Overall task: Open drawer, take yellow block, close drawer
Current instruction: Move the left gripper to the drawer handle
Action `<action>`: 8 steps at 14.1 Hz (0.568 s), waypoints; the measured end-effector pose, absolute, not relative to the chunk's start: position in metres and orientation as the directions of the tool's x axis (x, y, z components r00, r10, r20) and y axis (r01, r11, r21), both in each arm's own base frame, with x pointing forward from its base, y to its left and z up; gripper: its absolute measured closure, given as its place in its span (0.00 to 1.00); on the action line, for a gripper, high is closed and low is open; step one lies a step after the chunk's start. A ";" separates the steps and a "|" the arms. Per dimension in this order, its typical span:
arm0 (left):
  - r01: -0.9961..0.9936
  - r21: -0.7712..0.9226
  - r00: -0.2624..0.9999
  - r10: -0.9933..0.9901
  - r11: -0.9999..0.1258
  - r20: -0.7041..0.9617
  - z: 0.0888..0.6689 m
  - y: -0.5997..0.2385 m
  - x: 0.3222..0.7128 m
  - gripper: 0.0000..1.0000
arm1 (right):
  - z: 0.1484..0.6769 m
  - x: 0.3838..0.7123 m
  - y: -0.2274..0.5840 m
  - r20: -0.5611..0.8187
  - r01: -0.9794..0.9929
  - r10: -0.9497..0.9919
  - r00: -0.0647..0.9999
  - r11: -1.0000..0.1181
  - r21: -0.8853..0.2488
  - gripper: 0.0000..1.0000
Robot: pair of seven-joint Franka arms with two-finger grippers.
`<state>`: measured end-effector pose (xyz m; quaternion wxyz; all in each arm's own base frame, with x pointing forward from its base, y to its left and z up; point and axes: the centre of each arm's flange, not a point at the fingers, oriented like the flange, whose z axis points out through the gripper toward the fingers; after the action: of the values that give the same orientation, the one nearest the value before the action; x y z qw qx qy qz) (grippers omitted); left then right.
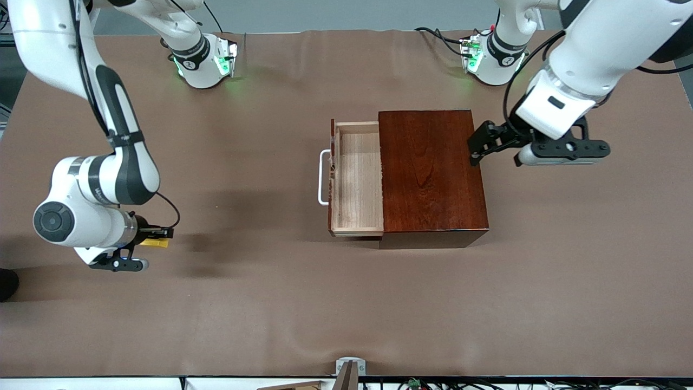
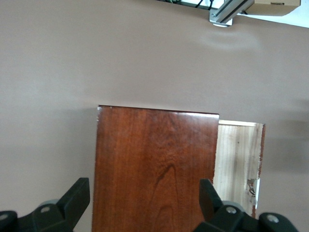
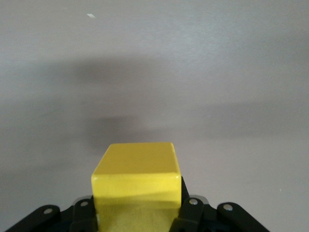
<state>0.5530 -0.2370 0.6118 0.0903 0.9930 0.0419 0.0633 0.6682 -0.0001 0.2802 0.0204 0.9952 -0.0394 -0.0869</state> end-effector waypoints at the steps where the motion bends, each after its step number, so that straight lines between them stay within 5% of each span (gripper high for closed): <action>1: 0.054 0.187 0.990 0.077 -0.981 0.119 0.613 -0.251 0.547 0.00 | 0.269 0.670 -0.009 -0.170 -0.082 -0.089 0.981 -0.996 0.047 0.44; 8: -0.202 0.181 0.975 -0.182 -0.962 0.125 0.614 -0.404 0.452 0.00 | 0.218 0.673 -0.043 -0.154 -0.075 -0.080 0.985 -0.996 0.040 0.44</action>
<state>0.4520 -0.4041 0.6144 0.0970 0.9891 -0.0971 0.0535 0.6729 -0.0432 0.2185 0.0171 0.9960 -0.0390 -0.0779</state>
